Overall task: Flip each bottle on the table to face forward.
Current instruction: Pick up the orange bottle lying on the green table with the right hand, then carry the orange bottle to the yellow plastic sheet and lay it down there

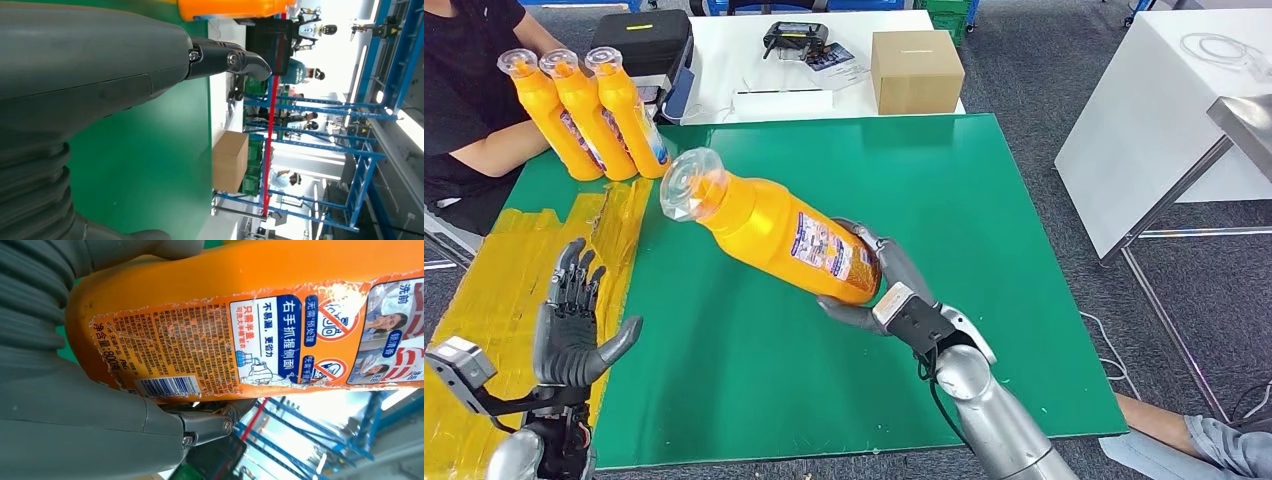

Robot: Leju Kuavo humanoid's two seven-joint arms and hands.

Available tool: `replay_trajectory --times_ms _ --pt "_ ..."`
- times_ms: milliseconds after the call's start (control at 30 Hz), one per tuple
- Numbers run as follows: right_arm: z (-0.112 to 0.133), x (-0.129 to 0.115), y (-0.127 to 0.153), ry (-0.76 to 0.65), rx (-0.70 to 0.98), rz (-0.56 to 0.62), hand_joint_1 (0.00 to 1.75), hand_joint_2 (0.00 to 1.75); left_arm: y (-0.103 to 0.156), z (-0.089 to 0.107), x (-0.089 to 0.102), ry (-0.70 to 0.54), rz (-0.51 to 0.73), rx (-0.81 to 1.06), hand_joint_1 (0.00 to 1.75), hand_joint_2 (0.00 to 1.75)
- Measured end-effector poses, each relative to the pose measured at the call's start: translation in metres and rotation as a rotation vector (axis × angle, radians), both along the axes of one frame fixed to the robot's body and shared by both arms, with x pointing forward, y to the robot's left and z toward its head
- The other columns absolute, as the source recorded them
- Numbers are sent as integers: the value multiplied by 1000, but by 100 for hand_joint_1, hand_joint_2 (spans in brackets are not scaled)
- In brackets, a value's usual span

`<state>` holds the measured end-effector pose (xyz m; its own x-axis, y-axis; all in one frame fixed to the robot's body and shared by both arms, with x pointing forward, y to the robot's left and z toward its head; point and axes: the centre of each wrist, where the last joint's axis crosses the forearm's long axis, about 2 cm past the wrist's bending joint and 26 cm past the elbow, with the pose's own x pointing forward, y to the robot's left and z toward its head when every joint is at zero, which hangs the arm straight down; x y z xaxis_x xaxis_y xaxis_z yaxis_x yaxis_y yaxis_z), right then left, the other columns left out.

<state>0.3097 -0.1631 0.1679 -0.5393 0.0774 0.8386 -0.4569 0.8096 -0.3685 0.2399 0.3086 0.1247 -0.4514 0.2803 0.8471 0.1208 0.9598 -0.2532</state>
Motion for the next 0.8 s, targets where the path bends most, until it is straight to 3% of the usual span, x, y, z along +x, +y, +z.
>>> replay_trajectory --times_ms 333,800 --pt "-27 -29 39 67 -89 85 175 175 -26 -2 -10 -10 -51 -7 0 175" --pt "-30 -33 53 91 -86 106 175 175 -46 -3 -17 -6 -143 -48 0 175"
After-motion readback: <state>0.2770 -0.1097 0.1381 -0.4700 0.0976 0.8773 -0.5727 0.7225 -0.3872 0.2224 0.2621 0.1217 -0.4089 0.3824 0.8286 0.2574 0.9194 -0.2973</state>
